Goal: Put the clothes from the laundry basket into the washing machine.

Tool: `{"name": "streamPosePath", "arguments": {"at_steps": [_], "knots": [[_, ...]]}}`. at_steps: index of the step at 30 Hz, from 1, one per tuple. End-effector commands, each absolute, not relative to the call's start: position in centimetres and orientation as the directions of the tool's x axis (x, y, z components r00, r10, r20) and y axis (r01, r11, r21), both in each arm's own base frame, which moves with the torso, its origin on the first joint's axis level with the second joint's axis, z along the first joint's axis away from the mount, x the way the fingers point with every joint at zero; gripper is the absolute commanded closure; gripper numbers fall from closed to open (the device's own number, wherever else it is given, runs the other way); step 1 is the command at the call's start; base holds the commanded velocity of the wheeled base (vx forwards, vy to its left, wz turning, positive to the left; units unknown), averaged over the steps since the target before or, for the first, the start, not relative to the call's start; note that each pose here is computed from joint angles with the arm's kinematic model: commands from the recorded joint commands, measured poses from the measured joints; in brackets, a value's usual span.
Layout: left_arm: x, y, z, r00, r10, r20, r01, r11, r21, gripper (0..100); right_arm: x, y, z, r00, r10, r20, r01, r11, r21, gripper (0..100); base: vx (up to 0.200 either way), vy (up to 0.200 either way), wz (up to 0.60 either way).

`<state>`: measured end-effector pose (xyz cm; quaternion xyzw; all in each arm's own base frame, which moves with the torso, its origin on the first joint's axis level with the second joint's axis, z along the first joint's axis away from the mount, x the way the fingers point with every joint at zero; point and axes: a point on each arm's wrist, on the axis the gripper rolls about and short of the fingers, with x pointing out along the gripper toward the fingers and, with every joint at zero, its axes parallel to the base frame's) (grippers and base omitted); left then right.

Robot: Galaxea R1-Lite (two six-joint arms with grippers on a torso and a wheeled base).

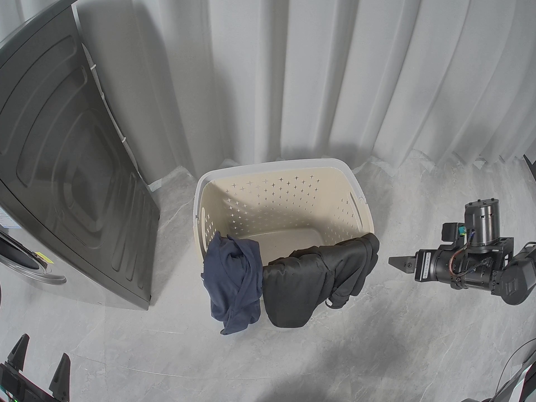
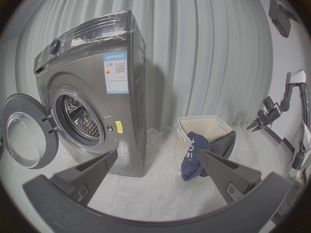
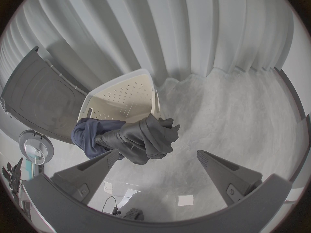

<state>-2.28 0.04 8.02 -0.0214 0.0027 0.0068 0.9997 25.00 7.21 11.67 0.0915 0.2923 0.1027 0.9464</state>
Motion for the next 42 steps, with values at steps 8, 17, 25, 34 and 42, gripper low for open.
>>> {"name": "streamPosePath", "arguments": {"at_steps": [8,17,25,34,42], "knots": [[-2.3,0.0,7.6,1.0,0.014,-0.006,-0.014,0.999,-0.043,0,27.7,9.3,8.1,0.735,0.261,-0.626,-0.152,0.963,0.224,0,0.0,0.0,0.0],[-2.3,0.0,7.6,1.0,0.014,-0.008,-0.014,0.999,-0.043,0,29.3,10.7,6.0,0.733,0.264,-0.627,-0.171,0.964,0.206,0,0.0,0.0,0.0],[-2.3,0.0,7.6,1.0,0.015,-0.008,-0.016,0.999,-0.044,0,30.1,11.8,5.0,0.722,0.272,-0.637,-0.185,0.962,0.201,0,0.0,0.0,0.0],[-2.3,0.0,7.6,1.0,0.014,-0.008,-0.014,0.999,-0.044,0,32.9,12.3,2.9,0.742,0.269,-0.614,-0.18,0.962,0.204,0,0.0,0.0,0.0],[-2.3,0.0,7.6,1.0,0.014,-0.009,-0.014,0.999,-0.044,0,34.2,13.2,2.7,0.772,0.299,-0.561,-0.208,0.952,0.223,100,0.0,0.0,0.0]]}}
